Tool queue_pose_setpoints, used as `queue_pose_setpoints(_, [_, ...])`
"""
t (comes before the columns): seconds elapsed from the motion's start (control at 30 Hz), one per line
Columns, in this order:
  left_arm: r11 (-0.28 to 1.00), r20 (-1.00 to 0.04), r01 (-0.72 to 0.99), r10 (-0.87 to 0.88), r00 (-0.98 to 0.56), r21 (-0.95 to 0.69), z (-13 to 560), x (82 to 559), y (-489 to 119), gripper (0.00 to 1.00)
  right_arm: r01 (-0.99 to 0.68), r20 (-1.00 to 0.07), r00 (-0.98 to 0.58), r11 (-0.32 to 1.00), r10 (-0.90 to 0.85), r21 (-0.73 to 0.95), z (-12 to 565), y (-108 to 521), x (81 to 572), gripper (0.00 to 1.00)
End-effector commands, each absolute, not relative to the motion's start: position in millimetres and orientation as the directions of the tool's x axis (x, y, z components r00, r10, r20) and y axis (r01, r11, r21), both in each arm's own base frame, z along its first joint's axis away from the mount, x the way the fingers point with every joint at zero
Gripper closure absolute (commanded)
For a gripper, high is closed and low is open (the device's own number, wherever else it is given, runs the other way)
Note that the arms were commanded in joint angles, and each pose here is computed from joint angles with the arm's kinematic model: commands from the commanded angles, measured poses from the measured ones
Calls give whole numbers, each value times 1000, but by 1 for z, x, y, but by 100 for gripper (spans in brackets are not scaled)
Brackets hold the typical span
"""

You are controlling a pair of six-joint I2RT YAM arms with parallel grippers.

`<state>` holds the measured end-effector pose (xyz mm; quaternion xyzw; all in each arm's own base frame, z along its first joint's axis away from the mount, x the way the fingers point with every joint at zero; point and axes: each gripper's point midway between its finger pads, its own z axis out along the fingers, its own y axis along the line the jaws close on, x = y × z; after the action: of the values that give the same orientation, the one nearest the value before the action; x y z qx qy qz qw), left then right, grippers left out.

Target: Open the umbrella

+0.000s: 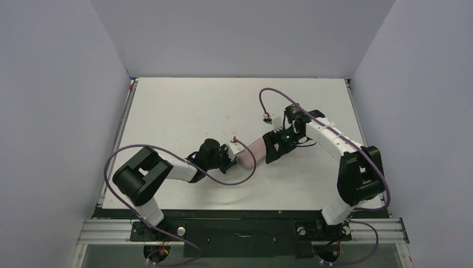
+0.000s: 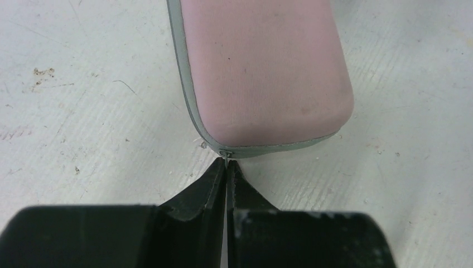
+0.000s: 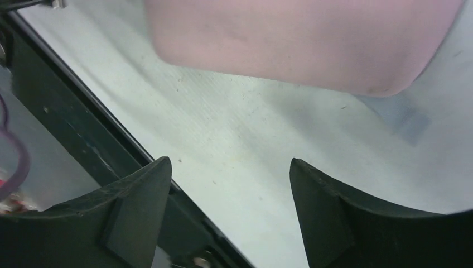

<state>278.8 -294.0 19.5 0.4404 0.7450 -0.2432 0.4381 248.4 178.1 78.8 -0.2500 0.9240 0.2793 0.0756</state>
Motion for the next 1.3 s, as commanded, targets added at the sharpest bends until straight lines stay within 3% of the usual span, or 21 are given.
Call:
queue_pose_setpoints(0.0, [427,-882,901,450,-137,78,30,288,-305,100,-901,-579,-427,381,-695,208,143,161,264,26])
queue_pose_setpoints(0.07, [407,-883,908,457,-112,96,30,289,-306,100,-977,-642,-181,210,-745,31,147,154,274,24])
queue_pose_setpoints(0.17, [372,-878,920,473,-72,125,27,288,-307,100,-975,-635,147,-5,-759,-221,143,156,295,20])
queue_pose_setpoints(0.27, [355,-875,923,483,-43,150,26,290,-308,100,-946,-630,287,-110,-721,-305,135,167,313,17])
queue_pose_setpoints(0.5, [339,-866,922,500,-11,185,24,296,-310,100,-874,-603,486,-358,-633,-329,116,197,325,16])
queue_pose_setpoints(0.8, [336,-864,921,503,4,200,27,298,-311,100,-853,-579,502,-477,-642,-210,83,210,329,19])
queue_pose_setpoints(1.03, [329,-868,923,497,9,199,30,286,-312,100,-876,-513,458,-468,-726,-118,79,204,341,45])
queue_pose_setpoints(1.27, [319,-875,925,484,28,207,34,274,-316,100,-899,-485,380,-438,-788,7,75,195,328,56])
